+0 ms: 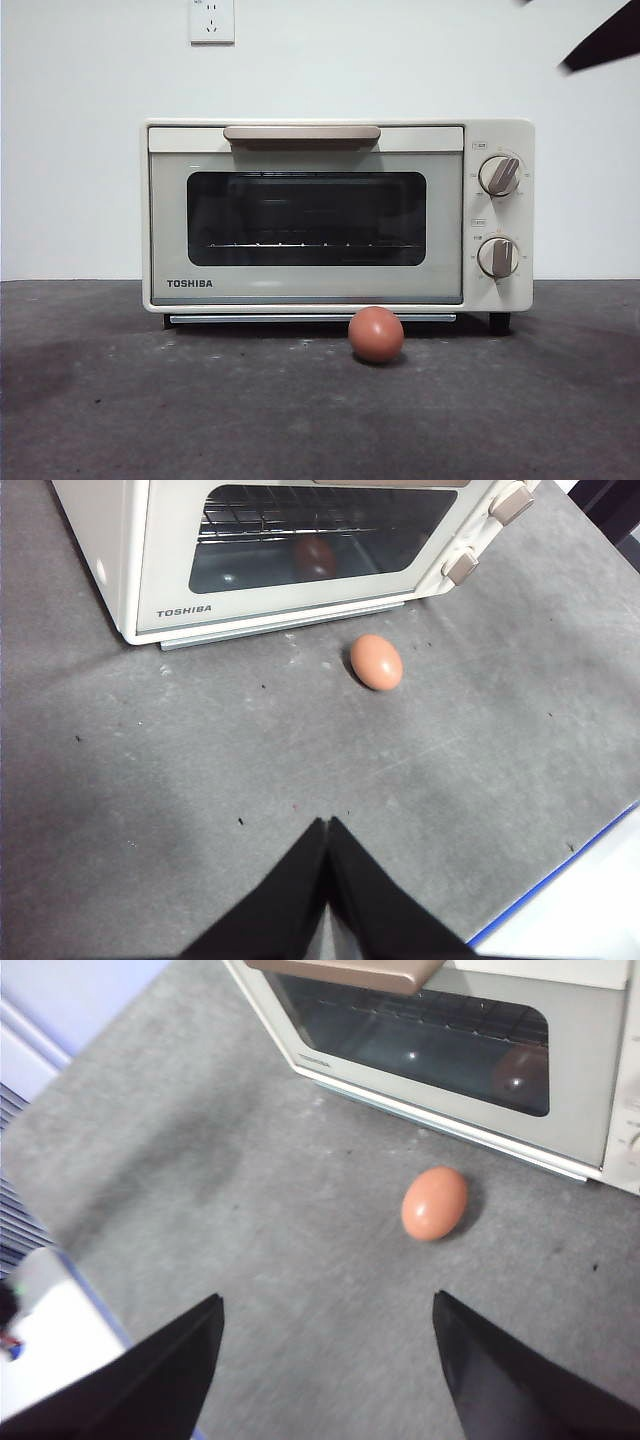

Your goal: Eggoven

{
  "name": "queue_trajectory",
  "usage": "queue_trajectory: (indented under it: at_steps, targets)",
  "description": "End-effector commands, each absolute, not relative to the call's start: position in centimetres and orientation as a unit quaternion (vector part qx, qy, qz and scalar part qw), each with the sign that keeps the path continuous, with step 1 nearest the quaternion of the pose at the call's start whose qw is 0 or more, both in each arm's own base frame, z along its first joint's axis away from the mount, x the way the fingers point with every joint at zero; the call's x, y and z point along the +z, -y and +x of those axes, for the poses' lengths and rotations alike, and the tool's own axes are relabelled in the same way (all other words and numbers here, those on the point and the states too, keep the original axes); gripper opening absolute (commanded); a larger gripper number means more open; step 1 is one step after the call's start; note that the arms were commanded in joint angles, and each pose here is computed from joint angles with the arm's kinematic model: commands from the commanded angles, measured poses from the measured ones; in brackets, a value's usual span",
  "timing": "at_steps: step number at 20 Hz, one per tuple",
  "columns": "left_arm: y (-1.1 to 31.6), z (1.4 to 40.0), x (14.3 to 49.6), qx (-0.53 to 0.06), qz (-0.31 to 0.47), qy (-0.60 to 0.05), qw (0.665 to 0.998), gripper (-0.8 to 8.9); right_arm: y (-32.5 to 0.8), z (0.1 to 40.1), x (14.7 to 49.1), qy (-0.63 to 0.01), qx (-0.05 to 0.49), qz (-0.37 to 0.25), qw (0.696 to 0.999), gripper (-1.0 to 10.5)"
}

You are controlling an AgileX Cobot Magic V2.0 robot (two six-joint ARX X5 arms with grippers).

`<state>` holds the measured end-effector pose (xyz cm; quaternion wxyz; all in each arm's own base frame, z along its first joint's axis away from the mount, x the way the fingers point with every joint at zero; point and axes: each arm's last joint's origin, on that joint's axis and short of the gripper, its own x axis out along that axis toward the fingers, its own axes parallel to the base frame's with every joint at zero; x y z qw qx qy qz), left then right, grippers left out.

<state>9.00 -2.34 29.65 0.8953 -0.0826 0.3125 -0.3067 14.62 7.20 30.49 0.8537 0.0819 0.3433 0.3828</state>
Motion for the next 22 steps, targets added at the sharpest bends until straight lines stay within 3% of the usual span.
queue_trajectory:
  at_steps: [1, 11, 18, 22]
  targets:
    - [2.4, 9.0, 30.3, -0.314, -0.072, -0.298, 0.899, 0.07, -9.4, 16.4, 30.0, -0.352, 0.368, 0.078, 0.857, 3.4]
    - [2.6, 9.0, 30.3, -0.322, -0.069, -0.298, 0.896, 0.07, -18.2, 21.5, 23.1, -0.393, 0.266, 0.041, 0.879, 3.4]
    - [2.9, 8.9, 30.3, -0.339, -0.064, -0.3, 0.889, 0.07, -20.1, 23.7, 18.7, -0.412, 0.22, 0.039, 0.883, 3.4]
    - [3.0, 8.9, 30.3, -0.345, -0.062, -0.3, 0.887, 0.07, -20.6, 24.4, 17.9, -0.399, 0.221, 0.045, 0.889, 3.4]
